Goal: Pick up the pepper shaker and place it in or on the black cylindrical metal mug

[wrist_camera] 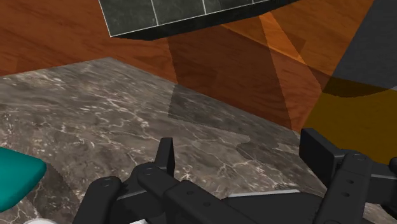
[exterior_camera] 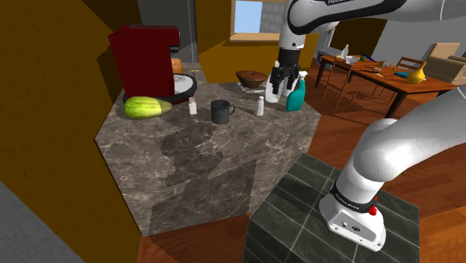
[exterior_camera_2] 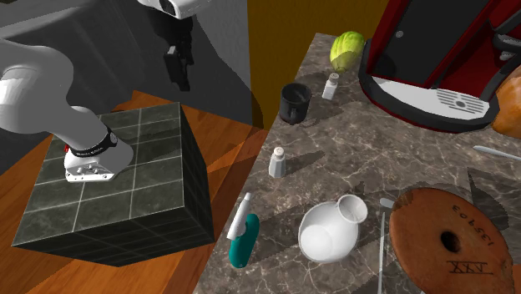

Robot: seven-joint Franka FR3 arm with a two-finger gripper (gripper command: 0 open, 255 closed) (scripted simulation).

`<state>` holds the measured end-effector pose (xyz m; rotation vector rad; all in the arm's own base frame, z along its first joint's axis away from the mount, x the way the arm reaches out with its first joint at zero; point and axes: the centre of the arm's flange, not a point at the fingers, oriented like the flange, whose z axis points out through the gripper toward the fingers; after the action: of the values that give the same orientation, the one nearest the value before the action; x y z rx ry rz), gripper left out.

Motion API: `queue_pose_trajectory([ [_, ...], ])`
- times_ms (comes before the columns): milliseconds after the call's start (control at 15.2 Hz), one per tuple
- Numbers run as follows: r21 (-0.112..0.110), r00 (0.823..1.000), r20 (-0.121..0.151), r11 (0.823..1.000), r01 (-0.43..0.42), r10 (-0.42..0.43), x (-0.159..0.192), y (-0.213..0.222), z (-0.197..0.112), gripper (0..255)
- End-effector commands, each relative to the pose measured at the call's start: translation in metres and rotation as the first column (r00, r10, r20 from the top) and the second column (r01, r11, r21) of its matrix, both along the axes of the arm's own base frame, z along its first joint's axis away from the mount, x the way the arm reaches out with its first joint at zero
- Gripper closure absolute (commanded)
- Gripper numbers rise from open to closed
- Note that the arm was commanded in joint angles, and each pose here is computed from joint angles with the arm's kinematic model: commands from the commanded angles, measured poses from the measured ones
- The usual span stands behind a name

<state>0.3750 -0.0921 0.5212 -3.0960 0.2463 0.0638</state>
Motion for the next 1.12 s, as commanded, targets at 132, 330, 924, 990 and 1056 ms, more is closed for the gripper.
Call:
queue_pose_trajectory([
  [132,0.006,1.0,0.005,1.0,-0.006,0.006,0.036,-0.037,-0.023,0],
  [330,0.011,1.0,0.009,1.0,-0.01,0.01,0.062,-0.061,-0.04,0],
  [924,0.027,1.0,0.02,0.999,-0.024,0.023,0.143,-0.134,-0.088,0],
  [990,0.028,0.999,0.021,0.999,-0.025,0.024,0.152,-0.142,-0.094,0],
  [1056,0.03,0.999,0.023,0.999,-0.026,0.026,0.162,-0.15,-0.099,0],
])
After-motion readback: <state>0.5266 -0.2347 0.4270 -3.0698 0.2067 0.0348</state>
